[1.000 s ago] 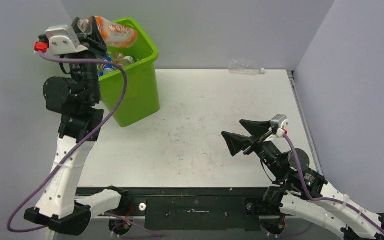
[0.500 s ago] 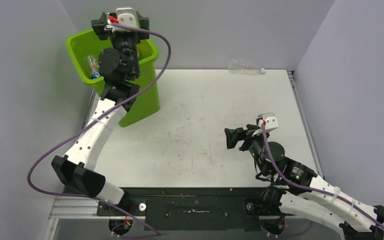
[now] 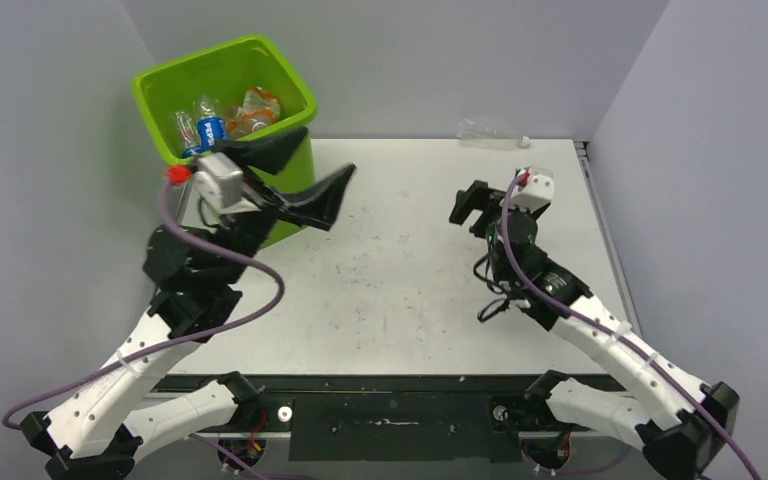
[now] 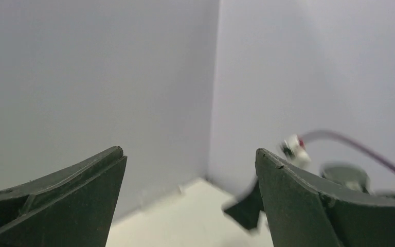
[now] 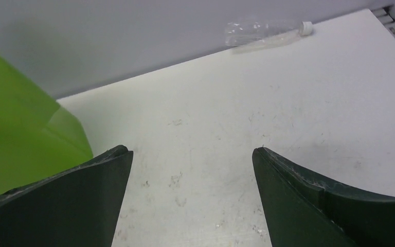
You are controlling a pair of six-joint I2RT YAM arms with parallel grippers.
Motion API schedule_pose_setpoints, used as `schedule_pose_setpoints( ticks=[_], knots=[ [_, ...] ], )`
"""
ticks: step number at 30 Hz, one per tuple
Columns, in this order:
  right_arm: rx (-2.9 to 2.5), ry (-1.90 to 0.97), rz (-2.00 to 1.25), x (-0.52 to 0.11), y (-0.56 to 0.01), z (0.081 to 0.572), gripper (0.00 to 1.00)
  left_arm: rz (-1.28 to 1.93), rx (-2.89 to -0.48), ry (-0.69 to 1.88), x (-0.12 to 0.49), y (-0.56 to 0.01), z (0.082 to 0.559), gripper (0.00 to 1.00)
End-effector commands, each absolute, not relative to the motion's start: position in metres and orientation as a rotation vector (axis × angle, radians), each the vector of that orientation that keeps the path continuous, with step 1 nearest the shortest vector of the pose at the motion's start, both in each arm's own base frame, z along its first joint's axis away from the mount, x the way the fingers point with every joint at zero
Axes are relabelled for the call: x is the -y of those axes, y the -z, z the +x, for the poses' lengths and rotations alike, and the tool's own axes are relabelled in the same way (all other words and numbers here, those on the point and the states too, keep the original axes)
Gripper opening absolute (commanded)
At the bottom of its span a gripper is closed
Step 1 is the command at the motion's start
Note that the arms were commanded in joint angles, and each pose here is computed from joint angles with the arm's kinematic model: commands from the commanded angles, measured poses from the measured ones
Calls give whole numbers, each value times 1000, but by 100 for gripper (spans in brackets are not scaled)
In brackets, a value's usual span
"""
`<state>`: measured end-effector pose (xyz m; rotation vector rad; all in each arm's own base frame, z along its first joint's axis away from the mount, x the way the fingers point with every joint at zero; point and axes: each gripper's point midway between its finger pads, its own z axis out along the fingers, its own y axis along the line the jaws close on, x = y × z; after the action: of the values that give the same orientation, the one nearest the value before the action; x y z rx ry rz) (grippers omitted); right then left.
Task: Put the plastic bottles in the bin
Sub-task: Place the plastic bottle in the trash bin, then pick up the plastic bottle from the corner of the board.
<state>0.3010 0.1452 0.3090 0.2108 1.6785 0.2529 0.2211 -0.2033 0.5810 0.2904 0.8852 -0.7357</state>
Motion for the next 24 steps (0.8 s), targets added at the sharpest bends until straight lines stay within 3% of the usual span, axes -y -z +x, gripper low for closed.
schedule_pose_setpoints(
  ticks=[1,8,13,24],
  knots=[
    [-1578,-444,461,-126,-321,364,90,467,-1268,916,263,-440,225,96],
    [-1460,-446,703,-59,-277,468,90,583,-1363,880,255,-373,206,96],
    [-1514,-533,835,-28,-214,551,90,619,-1449,833,253,-321,207,96],
    [-1269,-841,1260,-6,-134,664,90,640,-1596,733,256,-251,224,96]
  ],
)
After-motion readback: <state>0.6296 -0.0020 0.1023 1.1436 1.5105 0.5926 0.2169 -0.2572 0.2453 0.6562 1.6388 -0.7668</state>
